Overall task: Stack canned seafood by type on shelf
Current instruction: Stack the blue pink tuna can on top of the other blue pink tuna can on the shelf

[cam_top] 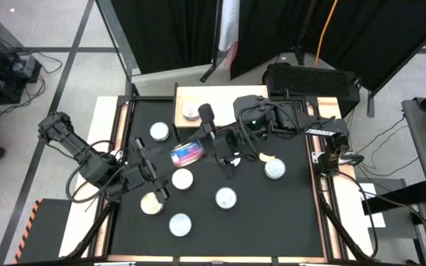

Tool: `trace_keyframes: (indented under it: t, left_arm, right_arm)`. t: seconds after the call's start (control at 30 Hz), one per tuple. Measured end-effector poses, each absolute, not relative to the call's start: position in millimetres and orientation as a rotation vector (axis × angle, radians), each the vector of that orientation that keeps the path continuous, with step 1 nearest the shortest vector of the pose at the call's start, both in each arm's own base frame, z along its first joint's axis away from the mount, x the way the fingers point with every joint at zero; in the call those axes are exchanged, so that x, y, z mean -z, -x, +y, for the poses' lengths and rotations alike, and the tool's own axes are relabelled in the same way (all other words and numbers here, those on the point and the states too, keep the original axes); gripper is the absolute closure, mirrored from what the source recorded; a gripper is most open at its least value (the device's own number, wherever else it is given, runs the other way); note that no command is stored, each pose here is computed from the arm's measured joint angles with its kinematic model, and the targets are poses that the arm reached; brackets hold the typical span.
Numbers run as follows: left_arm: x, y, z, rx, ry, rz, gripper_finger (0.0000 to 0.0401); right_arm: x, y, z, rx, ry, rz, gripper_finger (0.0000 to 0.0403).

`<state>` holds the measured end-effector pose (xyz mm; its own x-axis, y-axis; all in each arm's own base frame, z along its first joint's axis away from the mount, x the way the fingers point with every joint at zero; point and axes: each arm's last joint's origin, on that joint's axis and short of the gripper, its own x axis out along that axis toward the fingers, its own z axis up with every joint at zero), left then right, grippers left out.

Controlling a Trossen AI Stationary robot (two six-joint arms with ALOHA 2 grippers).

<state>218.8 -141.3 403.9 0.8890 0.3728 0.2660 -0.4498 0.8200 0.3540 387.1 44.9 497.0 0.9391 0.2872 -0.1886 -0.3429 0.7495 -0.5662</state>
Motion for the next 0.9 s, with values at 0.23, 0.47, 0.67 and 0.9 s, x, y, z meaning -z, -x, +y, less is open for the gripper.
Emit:
trace_keyframes:
  t: [0.23,0.47,0.67,0.9]
  left_arm:
    - [-409,-212,-141,-0.432,-0.389,-0.214,0.0191]
    - [-420,-197,-136,-0.404,-0.285,-0.260,0.0191]
    - [-443,-169,-116,-0.332,-0.032,-0.392,0.0190]
    - [-461,-137,-91,-0.144,0.332,-0.483,0.0190]
  right_arm:
    - [-502,-372,48,-0.318,0.726,0.130,0.0102]
    - [-517,-347,70,-0.224,0.946,0.138,0.0017]
    - [-508,-335,116,-0.149,1.301,0.251,0.0006]
    - [-461,-376,181,-0.023,1.872,0.416,0.0022]
